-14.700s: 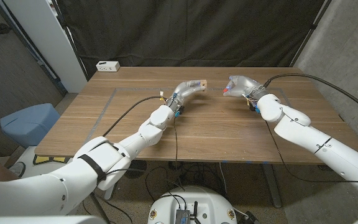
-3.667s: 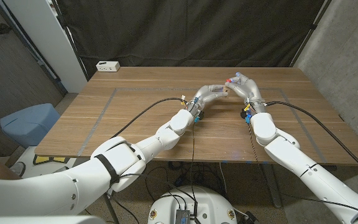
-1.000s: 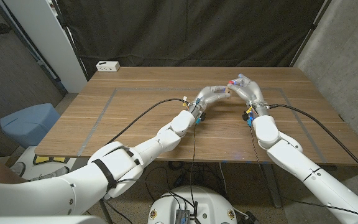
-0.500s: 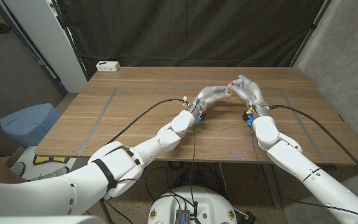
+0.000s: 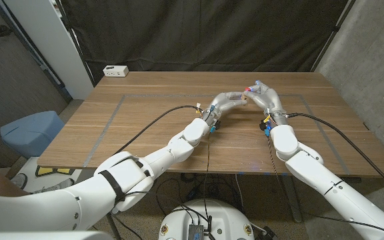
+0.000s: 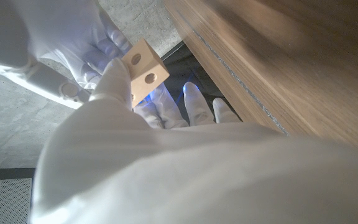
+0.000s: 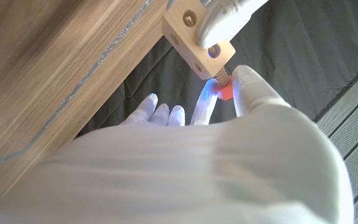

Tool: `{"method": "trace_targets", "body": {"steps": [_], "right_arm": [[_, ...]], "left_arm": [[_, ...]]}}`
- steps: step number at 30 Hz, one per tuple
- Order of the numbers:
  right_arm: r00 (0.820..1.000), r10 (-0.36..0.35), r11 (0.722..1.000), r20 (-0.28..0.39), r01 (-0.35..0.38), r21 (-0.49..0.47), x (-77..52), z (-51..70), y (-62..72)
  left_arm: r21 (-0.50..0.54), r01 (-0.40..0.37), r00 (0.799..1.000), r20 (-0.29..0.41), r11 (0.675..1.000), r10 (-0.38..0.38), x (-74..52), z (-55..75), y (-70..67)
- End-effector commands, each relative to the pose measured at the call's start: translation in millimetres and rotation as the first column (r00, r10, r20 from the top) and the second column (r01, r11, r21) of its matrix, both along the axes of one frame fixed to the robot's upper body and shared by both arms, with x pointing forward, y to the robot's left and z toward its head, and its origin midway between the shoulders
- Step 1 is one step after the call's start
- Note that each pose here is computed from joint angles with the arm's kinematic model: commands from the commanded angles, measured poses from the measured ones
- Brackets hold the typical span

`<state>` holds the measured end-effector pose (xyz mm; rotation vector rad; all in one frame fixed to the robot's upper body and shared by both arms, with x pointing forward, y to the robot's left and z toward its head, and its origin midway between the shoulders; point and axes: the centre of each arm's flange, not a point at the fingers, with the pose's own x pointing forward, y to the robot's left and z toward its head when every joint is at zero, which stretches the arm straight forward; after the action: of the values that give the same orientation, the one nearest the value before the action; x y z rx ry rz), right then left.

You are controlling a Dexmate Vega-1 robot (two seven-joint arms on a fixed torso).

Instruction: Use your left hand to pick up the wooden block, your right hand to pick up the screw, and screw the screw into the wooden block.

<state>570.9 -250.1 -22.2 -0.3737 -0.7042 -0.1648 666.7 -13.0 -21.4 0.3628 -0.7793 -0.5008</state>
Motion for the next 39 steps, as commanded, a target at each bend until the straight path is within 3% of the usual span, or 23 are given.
{"method": "trace_targets", "body": {"steps": [1,39], "right_arm": [[1.0,0.001,1.0,-0.005,-0.001,0.009,0.8,-2.6,1.0],[1.0,0.005,1.0,-0.017,-0.005,-0.004,2.4,-5.5,-1.2]], "left_arm": [[0.0,0.0,1.0,0.002,1.0,0.0,-1.0,-0.4,0.5],[0.001,-0.001,1.0,-0.005,1.0,0.001,0.7,-0.1,-1.1]]}}
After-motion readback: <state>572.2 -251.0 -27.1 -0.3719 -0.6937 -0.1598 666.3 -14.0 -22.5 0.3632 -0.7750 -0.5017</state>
